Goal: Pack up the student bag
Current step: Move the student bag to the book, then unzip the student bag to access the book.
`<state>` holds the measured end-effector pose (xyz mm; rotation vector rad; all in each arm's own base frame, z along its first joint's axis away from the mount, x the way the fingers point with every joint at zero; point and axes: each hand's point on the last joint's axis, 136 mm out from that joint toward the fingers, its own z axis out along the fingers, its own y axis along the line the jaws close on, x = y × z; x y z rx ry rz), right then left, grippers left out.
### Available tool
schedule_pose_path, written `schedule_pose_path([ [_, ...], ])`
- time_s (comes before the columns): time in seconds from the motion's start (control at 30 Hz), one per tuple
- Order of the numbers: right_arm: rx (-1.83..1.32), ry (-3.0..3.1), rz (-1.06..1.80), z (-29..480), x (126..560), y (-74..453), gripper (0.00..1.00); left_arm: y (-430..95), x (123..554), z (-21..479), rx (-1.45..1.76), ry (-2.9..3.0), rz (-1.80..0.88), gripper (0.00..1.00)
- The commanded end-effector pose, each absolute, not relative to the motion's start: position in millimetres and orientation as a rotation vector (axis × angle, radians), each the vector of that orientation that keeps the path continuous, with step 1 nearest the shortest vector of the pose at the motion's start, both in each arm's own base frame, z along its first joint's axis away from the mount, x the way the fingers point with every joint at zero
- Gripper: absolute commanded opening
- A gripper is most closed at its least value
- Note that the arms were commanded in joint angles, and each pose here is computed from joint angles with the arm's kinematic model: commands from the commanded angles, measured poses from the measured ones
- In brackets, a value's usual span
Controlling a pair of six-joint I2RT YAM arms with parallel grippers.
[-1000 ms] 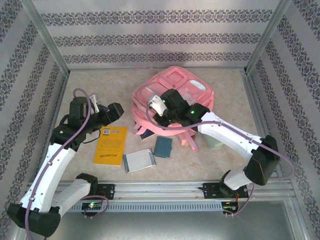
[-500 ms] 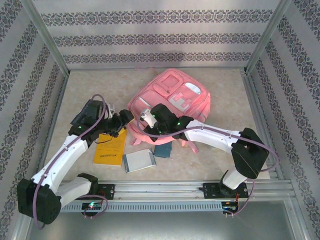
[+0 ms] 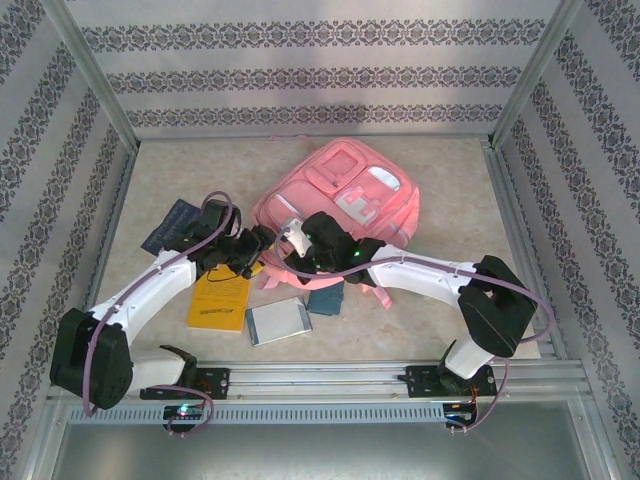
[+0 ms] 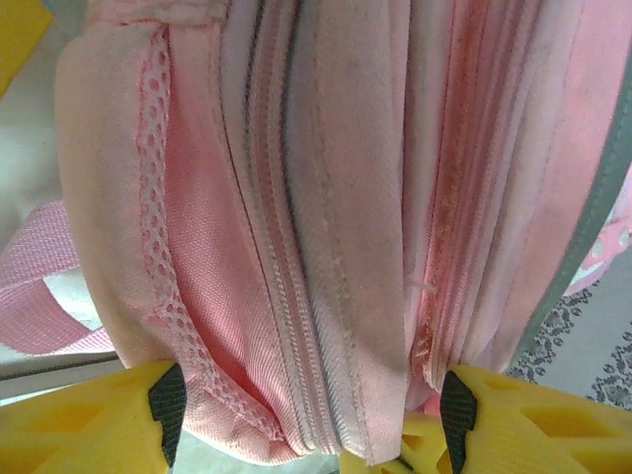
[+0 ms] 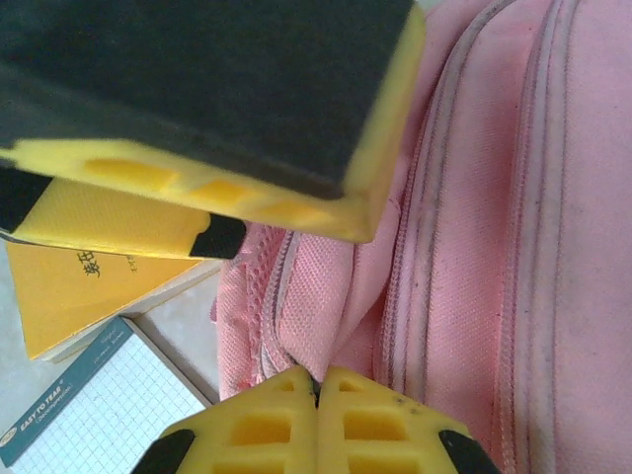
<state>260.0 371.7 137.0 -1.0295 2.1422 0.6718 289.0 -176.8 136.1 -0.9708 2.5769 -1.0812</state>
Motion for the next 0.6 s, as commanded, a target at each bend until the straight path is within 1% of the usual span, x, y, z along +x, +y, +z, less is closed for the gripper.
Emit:
schedule_pose_path([
  [0.0, -1.036, 2.052, 0.735, 151, 257, 389, 0.0, -184, 302, 149, -0.957, 2.545, -1.089, 0.69],
  [0.17, -1.075, 2.053, 0.722, 143, 252, 388, 0.0, -185, 310, 140, -0.953, 2.572, -1.055, 0.64],
  [0.23, -1.091, 2.052, 0.731, 141, 249, 389, 0.0, -186, 311, 132, -0.963, 2.584, -1.047, 0.6],
  [0.3, -1.11, 2.049, 0.739, 139, 247, 391, 0.0, -188, 314, 126, -0.96, 2.596, -1.047, 0.54],
  [0.33, -1.113, 2.049, 0.743, 139, 246, 391, 0.0, -188, 314, 122, -0.958, 2.605, -1.046, 0.5],
  [0.4, -1.109, 2.052, 0.746, 139, 247, 392, 0.0, -189, 317, 117, -0.943, 2.615, -1.036, 0.4],
  [0.53, -1.086, 2.047, 0.75, 144, 249, 393, 0.0, -190, 319, 110, -0.932, 2.626, -1.025, 0.16],
  [0.57, -1.078, 2.048, 0.745, 145, 249, 391, 0.05, -191, 320, 110, -0.929, 2.625, -1.033, 0.09],
])
